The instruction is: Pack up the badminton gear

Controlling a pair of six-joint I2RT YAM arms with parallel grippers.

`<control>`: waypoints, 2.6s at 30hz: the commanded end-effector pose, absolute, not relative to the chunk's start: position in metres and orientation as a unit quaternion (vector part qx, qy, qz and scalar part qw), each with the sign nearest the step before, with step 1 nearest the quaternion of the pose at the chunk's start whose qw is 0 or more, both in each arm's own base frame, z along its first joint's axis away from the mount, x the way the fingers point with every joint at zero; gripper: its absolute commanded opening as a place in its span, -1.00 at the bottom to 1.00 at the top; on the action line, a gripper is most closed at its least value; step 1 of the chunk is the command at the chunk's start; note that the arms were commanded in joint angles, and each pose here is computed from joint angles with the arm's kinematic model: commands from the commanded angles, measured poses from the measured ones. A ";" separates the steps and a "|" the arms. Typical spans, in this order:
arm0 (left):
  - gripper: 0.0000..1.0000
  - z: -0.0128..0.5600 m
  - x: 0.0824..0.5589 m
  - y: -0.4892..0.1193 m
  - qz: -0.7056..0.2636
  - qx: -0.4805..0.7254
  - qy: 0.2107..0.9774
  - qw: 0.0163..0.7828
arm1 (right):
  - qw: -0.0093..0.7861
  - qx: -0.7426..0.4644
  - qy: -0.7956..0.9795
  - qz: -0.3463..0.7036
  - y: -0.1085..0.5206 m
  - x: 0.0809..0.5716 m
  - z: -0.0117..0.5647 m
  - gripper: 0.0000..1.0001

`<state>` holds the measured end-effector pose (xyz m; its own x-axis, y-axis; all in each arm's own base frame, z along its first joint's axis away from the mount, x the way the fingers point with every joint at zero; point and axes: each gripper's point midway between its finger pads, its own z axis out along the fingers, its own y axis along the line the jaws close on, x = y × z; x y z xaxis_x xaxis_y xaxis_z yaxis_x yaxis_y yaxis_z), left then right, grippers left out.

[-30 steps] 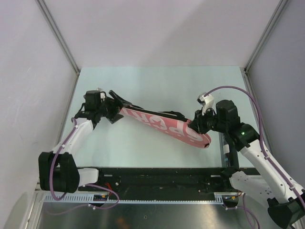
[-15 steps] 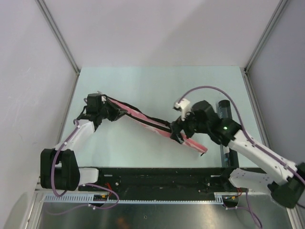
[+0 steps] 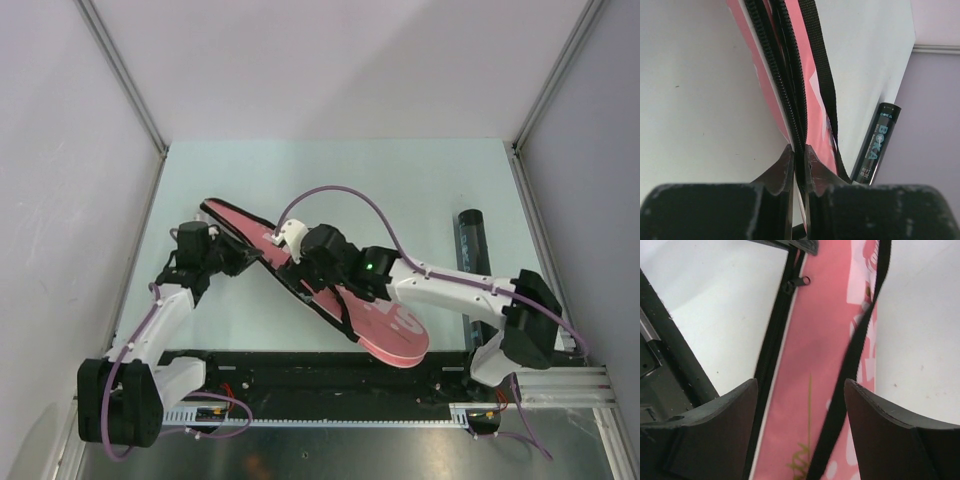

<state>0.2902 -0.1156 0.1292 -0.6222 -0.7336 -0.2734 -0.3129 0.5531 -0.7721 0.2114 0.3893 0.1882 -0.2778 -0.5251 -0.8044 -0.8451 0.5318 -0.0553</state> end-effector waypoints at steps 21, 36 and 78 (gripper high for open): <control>-1.00 0.200 0.285 -0.139 -0.465 -0.139 0.739 0.466 | 0.180 -0.099 0.839 0.504 0.454 0.233 0.197 0.22; -1.00 0.210 0.284 -0.139 -0.475 -0.139 0.725 0.478 | 0.131 0.023 0.839 0.527 0.464 0.254 0.172 -0.29; -0.54 0.223 0.284 -0.152 -0.475 -0.131 0.721 0.487 | 0.240 -0.002 0.833 0.499 0.477 0.269 0.189 -1.00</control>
<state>0.2809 -0.1343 0.1571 -0.5440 -0.6853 -0.4841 0.0386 0.5559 -0.8304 0.2562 0.4626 0.1567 -0.9250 0.2176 -0.3113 -0.1382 0.5705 0.8096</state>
